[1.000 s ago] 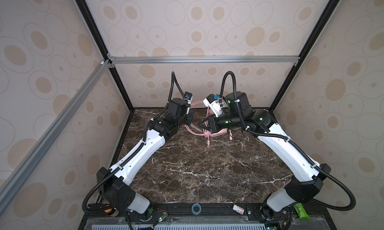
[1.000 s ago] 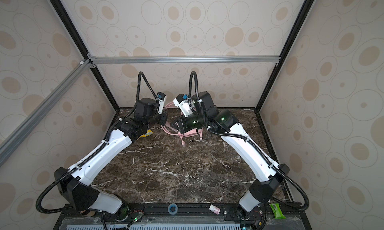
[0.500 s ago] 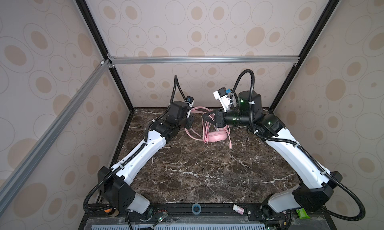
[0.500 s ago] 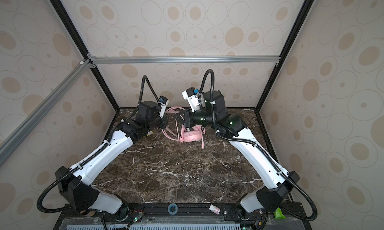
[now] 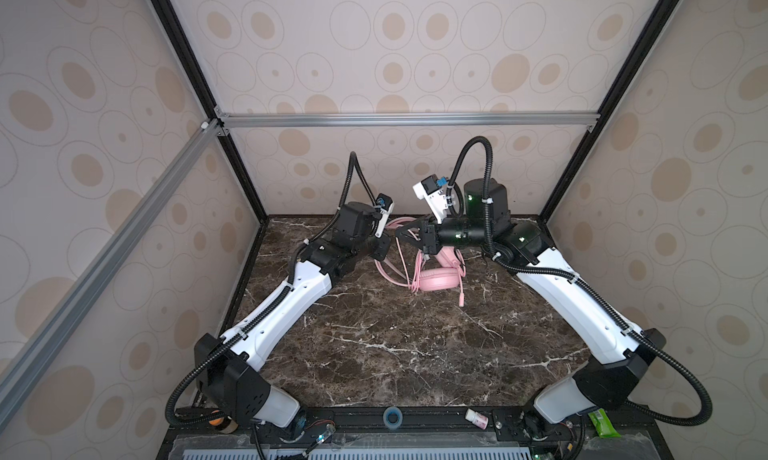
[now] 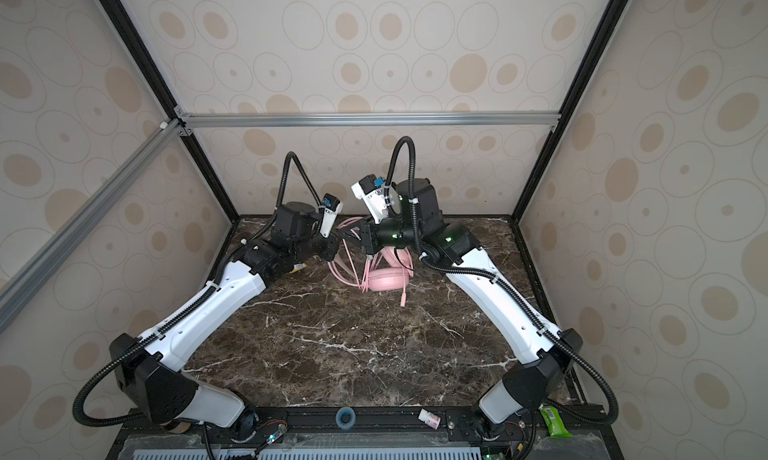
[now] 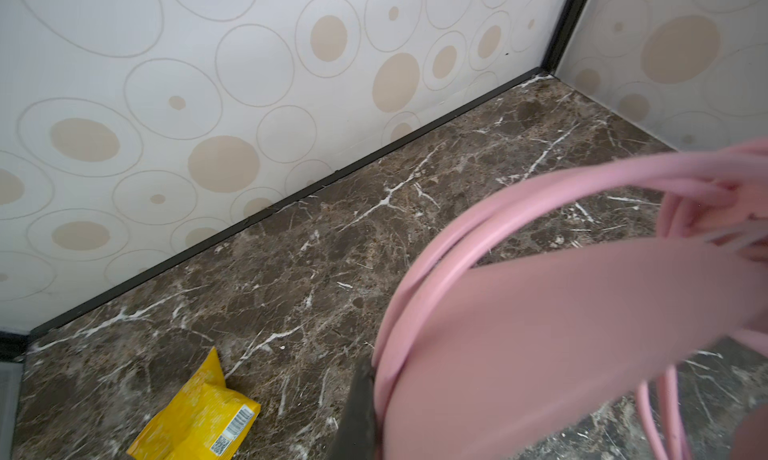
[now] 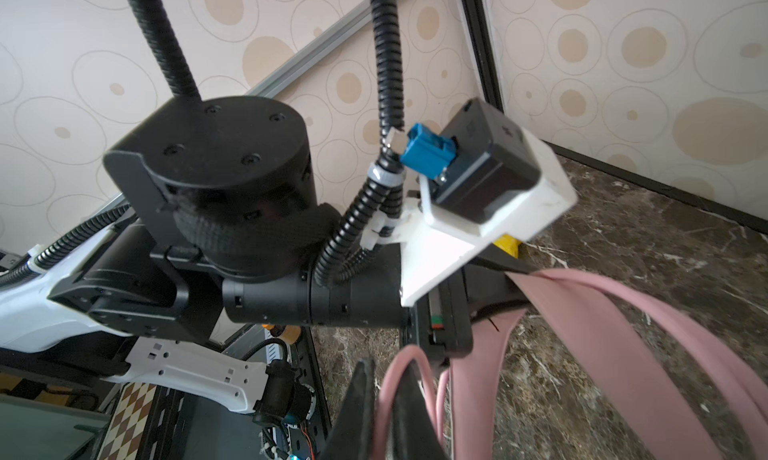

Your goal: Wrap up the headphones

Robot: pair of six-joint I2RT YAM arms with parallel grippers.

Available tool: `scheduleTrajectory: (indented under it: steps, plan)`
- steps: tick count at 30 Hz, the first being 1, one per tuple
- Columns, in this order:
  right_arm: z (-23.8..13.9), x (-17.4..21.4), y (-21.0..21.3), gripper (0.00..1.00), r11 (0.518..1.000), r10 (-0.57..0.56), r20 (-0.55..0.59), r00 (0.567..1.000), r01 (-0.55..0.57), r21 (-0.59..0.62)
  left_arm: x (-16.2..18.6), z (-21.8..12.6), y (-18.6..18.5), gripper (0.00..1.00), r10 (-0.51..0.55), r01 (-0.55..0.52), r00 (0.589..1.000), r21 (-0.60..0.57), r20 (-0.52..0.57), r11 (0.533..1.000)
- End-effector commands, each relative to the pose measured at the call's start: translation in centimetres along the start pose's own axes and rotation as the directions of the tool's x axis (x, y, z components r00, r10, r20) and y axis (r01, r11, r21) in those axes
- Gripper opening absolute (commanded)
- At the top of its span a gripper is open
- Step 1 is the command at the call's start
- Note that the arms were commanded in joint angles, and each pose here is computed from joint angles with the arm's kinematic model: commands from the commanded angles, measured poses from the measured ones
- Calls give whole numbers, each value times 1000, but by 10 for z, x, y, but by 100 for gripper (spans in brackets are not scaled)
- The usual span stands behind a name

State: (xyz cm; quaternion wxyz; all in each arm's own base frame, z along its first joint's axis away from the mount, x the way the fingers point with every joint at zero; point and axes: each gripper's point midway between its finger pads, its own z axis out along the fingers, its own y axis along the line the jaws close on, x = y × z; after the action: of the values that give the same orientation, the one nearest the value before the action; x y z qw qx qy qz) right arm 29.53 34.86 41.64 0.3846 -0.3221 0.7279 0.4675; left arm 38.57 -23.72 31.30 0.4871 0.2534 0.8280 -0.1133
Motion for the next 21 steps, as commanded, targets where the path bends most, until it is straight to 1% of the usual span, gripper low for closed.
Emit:
scheduleTrajectory:
  steps: [1,4,6,9,15,21]
  plan:
    - [-2,-19,18,0,984,-155,71,985,160,-80,-37,-24,-22,0,-10,-6,993,129,121,992]
    - [-4,-20,15,0,967,-238,78,968,243,-78,-39,-29,-30,0,-6,-17,991,175,131,984]
    - [-6,-24,15,0,956,-268,98,958,277,-99,-42,-34,-37,0,-5,-25,990,211,142,977]
    - [-8,-29,14,0,944,-293,122,948,307,-121,-44,-39,-40,0,-2,-35,988,234,154,972]
    - [-7,-26,7,0,923,-351,123,928,365,-120,-53,-52,-49,0,5,-59,982,283,189,957]
    - [-9,-34,11,0,900,-395,160,905,416,-131,-55,-57,-55,0,18,-77,983,319,184,945]
